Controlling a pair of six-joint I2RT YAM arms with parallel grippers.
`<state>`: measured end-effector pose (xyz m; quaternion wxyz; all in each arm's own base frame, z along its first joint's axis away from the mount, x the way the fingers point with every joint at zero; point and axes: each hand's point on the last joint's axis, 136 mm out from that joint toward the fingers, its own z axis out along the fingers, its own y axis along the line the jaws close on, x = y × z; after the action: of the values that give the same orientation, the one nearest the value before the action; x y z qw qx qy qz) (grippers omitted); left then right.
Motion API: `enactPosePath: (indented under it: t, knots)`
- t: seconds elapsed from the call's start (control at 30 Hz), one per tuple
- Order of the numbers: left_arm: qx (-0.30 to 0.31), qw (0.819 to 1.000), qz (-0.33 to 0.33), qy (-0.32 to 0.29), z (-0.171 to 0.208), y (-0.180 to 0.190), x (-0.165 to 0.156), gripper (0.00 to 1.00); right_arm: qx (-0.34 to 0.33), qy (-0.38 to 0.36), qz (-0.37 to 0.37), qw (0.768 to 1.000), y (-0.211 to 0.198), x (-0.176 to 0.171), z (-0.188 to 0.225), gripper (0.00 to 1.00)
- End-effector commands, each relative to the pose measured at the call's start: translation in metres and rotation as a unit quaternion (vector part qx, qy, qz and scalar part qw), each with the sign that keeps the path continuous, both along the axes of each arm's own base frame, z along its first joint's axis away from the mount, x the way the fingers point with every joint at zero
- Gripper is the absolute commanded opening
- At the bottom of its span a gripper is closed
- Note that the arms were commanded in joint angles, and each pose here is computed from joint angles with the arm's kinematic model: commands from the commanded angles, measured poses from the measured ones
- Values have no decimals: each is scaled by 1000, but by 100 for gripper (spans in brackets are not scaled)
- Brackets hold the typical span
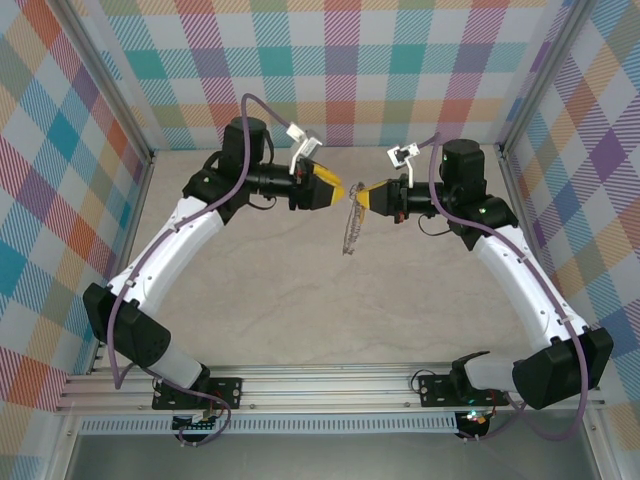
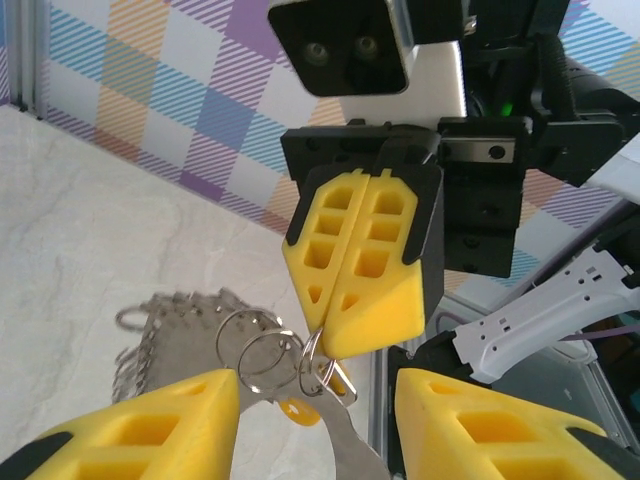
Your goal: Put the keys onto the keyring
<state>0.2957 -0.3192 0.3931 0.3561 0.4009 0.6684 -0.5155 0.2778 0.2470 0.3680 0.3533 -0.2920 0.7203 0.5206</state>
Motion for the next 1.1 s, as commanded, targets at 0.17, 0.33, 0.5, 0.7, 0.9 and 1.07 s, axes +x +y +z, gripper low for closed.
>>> enactPosePath:
  t: [0.17, 0.33, 0.5, 0.7, 0.9, 1.07]
  knots:
    - [-9, 999, -31, -1, 7, 3, -5, 41, 19, -38, 22, 999, 1, -8, 16, 0]
    - [-14, 999, -45, 8, 6, 1, -7, 40, 35, -37, 40, 998, 3, -13, 22, 0]
    - [-21, 998, -52, 11, 8, -1, -8, 39, 48, -37, 60, 996, 5, -17, 26, 0]
    - [-29, 998, -59, 13, 11, -6, -8, 38, 52, -37, 64, 996, 6, -18, 27, 0]
    - [-31, 997, -67, 11, 13, -13, -9, 37, 56, -36, 68, 995, 7, -18, 28, 0]
    - [-34, 997, -71, 9, 15, -16, -11, 37, 56, -35, 69, 995, 7, -18, 27, 0]
